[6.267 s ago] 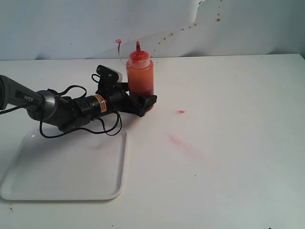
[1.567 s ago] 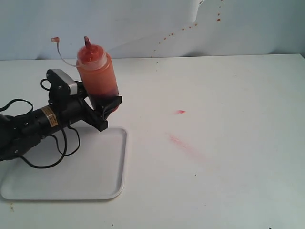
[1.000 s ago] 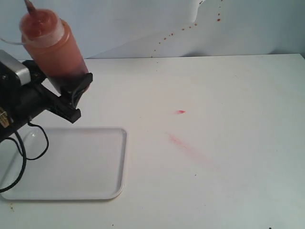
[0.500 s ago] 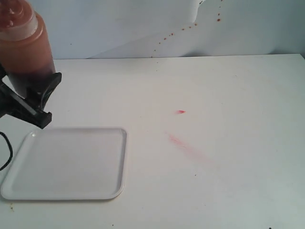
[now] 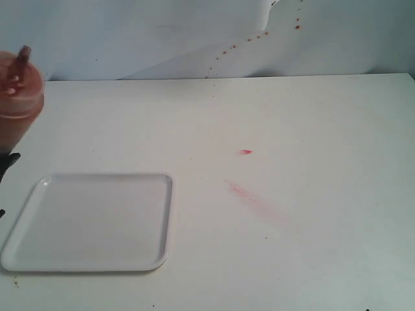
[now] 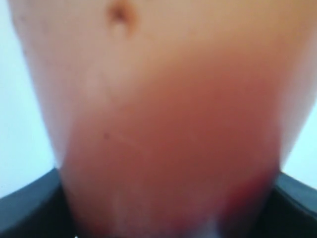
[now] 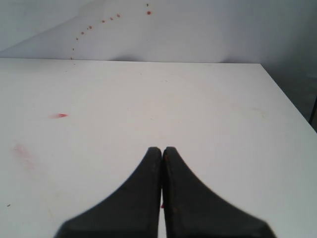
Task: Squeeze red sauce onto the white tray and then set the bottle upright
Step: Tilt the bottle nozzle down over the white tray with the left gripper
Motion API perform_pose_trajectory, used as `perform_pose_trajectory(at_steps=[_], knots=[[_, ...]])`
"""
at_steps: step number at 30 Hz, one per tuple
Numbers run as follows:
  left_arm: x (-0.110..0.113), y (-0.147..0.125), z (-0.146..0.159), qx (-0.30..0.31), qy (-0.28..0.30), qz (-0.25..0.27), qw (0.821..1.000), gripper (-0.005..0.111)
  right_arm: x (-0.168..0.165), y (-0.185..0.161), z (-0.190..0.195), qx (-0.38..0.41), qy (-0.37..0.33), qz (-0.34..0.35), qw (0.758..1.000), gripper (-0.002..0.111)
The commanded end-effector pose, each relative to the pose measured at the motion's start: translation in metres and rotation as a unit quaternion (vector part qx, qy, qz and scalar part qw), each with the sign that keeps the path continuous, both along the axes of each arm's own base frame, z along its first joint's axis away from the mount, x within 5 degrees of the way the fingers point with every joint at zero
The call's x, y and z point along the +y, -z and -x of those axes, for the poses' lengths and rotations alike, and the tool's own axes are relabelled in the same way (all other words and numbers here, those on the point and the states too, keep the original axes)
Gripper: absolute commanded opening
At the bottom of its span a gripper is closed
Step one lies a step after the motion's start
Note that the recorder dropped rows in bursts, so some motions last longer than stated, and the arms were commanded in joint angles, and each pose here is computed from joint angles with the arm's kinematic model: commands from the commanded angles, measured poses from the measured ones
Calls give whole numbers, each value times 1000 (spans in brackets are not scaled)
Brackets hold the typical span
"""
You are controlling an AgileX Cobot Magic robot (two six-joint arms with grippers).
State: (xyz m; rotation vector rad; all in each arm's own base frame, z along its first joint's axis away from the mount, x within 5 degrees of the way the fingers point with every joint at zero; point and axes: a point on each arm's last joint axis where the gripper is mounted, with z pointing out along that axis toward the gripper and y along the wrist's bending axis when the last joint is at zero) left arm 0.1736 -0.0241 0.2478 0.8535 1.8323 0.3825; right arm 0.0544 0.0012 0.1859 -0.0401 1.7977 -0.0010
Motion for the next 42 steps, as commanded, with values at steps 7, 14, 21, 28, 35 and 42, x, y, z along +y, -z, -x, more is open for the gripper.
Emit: perform_pose_trajectory(at_steps=[7, 14, 21, 28, 35, 42], knots=[[3, -14, -2, -23, 40, -126, 991, 0, 0, 1, 0, -2, 1, 3, 1000, 0], [5, -29, -7, -37, 41, -170, 984, 0, 0, 1, 0, -2, 1, 3, 1000, 0], [6, -7, -21, 26, 55, -219, 974, 0, 0, 1, 0, -2, 1, 3, 1000, 0], [13, 12, -41, 127, 35, -257, 958, 0, 0, 1, 0, -2, 1, 3, 1000, 0], [20, 19, -59, 184, 0, -289, 939, 0, 0, 1, 0, -2, 1, 3, 1000, 0], [30, 23, -65, 221, -49, -313, 922, 0, 0, 1, 0, -2, 1, 3, 1000, 0]])
